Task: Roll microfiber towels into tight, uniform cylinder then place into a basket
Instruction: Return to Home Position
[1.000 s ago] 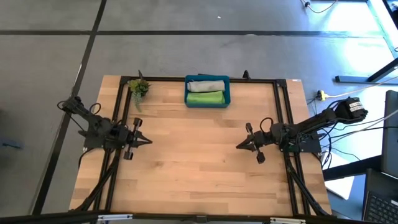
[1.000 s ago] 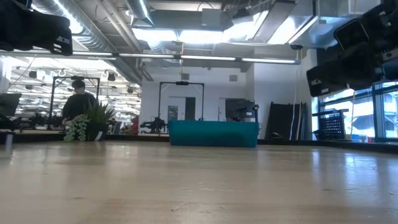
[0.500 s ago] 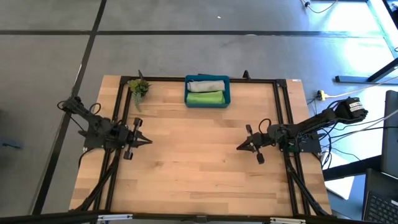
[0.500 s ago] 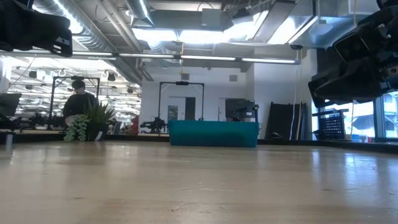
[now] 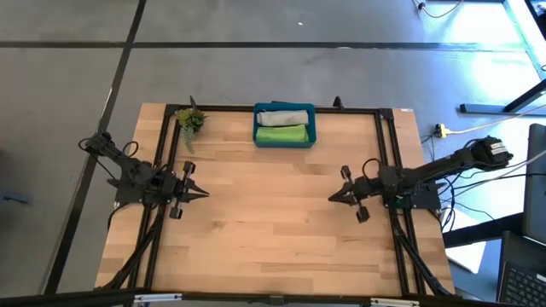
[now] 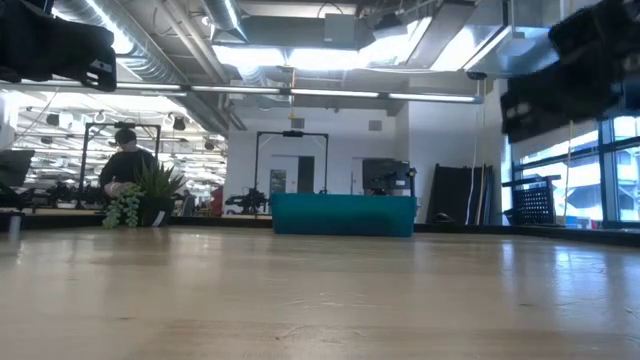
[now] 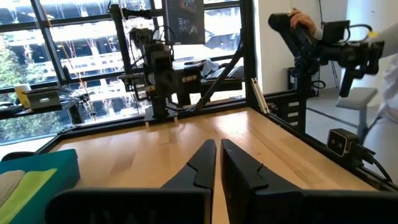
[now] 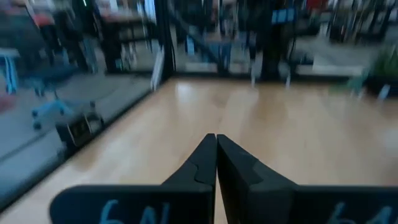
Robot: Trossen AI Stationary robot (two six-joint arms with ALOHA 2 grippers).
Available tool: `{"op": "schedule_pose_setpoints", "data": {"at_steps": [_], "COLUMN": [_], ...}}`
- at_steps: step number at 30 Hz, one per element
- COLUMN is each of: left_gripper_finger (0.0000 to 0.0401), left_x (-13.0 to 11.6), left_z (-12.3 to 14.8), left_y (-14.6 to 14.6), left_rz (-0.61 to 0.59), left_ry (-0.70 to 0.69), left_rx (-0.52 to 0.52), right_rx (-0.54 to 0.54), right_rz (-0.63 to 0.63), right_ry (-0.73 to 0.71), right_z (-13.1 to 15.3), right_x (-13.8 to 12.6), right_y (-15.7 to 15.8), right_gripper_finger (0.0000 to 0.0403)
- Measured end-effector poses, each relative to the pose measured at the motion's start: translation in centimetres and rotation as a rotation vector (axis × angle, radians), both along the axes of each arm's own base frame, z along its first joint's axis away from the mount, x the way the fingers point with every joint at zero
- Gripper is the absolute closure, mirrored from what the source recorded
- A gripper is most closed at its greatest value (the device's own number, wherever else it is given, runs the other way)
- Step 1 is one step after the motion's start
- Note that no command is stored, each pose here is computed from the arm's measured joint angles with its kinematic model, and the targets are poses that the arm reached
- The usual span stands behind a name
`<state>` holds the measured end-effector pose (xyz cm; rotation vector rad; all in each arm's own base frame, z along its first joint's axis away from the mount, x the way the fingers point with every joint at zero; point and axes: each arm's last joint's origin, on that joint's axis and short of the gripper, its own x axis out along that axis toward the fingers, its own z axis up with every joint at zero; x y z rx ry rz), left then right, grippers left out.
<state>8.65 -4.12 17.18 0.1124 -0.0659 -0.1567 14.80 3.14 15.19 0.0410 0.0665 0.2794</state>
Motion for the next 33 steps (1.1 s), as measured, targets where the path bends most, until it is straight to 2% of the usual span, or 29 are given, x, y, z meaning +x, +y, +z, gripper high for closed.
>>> {"op": "schedule_pose_setpoints", "data": {"at_steps": [9,17,20,22,25,27,33], "left_gripper_finger": [0.0400,0.0386,0.0383,0.0382,0.0384,0.0387,0.0396], "left_x": [0.0,0.0,0.0,0.0,0.0,0.0,0.0], "left_z": [0.0,0.0,0.0,0.0,0.0,0.0,0.0], "left_y": [0.0,0.0,0.0,0.0,0.0,0.0,0.0], "left_rz": [0.000,0.000,0.000,0.000,0.000,0.000,0.000], "left_ry": [0.000,0.000,0.000,0.000,0.000,0.000,0.000], "left_rx": [0.000,0.001,0.001,0.001,0.001,0.001,0.001], "right_rx": [0.062,0.100,0.070,0.003,-0.129,-0.163,-0.047], "right_rz": [0.001,-0.012,-0.049,-0.082,-0.127,-0.134,-0.190], "right_ry": [-0.317,-0.538,-0.596,-0.615,-0.555,-0.473,-0.087], "right_z": [3.9,6.1,6.5,6.5,5.7,4.9,1.5], "right_x": [-2.2,-4.4,-5.1,-5.5,-5.5,-5.5,-5.1], "right_y": [-0.4,-1.0,-1.4,-1.6,-1.8,-1.9,-2.2], "right_gripper_finger": [0.0389,0.0389,0.0388,0.0388,0.0388,0.0388,0.0388]}}
